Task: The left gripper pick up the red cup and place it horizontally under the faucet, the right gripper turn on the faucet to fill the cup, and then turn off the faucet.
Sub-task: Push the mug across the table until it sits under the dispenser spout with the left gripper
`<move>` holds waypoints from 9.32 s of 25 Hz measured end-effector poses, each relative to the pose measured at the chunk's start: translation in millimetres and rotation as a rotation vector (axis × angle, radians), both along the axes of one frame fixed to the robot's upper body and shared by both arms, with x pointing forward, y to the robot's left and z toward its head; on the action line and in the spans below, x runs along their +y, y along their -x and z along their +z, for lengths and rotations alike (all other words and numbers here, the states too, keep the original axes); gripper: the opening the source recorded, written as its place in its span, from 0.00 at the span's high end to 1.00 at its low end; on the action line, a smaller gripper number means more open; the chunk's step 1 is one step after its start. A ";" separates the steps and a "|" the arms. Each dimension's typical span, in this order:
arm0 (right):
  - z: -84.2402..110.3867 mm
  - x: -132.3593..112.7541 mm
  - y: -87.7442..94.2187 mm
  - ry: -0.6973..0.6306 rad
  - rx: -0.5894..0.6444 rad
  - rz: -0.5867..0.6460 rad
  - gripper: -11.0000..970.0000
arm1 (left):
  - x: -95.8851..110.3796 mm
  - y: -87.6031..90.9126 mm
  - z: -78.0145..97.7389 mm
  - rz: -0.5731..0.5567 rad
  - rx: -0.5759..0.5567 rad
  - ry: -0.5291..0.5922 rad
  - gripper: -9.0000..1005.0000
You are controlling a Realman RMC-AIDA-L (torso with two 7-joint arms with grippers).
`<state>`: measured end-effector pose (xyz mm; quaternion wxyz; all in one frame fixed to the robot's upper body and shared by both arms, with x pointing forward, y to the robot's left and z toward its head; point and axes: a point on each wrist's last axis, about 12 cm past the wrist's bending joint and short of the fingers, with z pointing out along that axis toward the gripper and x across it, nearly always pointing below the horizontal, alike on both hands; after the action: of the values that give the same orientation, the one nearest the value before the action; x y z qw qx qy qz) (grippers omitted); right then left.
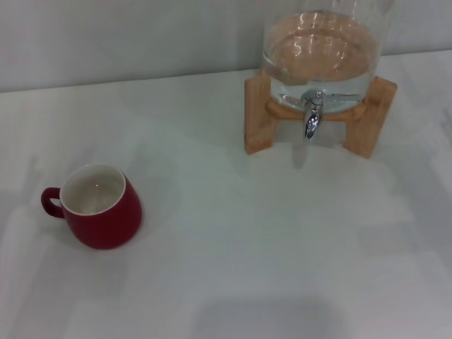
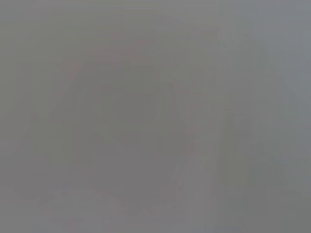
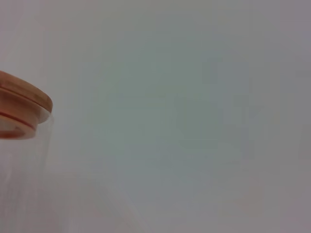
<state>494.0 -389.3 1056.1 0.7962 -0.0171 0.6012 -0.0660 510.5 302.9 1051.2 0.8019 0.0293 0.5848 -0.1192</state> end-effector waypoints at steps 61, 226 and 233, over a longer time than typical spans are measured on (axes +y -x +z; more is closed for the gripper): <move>9.8 10.2 -17.9 0.007 -0.036 0.043 0.36 | -3.8 46.0 -63.6 -0.134 0.383 -0.229 0.24; 14.1 52.3 -18.2 0.068 -0.092 0.300 0.36 | -237.2 -65.3 16.8 -0.604 0.575 -0.599 0.84; 14.2 52.3 -18.2 0.067 -0.093 0.300 0.36 | -236.9 -65.9 17.2 -0.601 0.574 -0.597 0.83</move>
<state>512.1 -337.0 1070.3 0.8230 -0.1301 0.5519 0.0332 576.4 66.0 1068.4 0.4957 0.3900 0.7558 -0.1758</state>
